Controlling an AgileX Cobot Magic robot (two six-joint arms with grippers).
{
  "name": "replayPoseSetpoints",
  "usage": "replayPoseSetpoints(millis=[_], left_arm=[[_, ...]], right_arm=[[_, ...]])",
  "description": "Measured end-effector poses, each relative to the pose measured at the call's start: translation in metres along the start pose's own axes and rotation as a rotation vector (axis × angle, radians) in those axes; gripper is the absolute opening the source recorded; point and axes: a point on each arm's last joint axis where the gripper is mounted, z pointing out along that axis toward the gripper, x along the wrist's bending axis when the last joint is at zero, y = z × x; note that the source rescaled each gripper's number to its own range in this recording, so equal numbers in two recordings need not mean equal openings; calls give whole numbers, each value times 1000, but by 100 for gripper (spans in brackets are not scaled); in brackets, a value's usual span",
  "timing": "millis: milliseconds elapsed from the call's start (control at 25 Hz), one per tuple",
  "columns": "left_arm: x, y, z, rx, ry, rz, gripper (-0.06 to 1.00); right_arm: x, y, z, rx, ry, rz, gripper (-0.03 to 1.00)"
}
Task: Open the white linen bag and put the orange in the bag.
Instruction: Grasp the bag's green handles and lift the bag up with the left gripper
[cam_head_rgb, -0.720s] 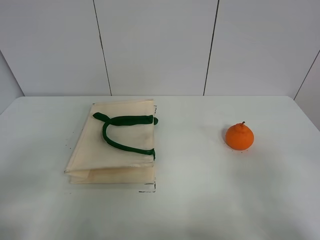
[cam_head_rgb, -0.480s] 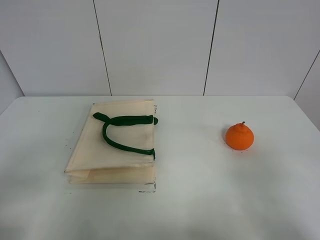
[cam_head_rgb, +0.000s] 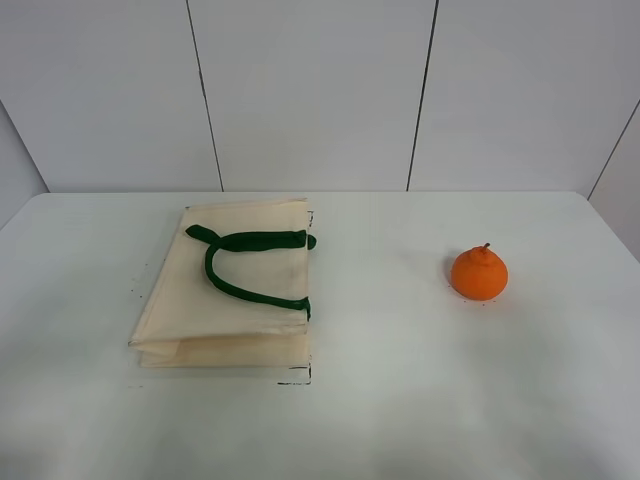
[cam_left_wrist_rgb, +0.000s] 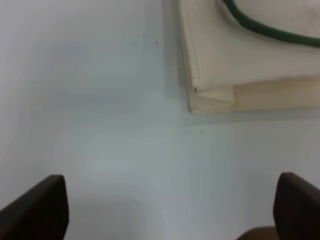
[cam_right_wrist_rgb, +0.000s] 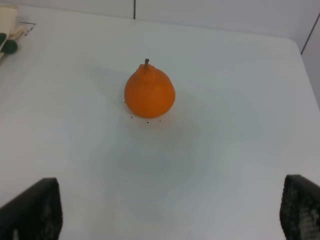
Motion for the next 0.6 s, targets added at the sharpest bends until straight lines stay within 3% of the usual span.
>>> replayPoseSetpoints(millis=[240, 600], left_arm=[[0, 76, 31, 224, -3, 31, 100], [-1, 182, 166, 506, -15, 55, 100]], right_arm=[[0, 0, 0, 0, 0, 0, 100], [0, 0, 0, 0, 0, 0, 100]])
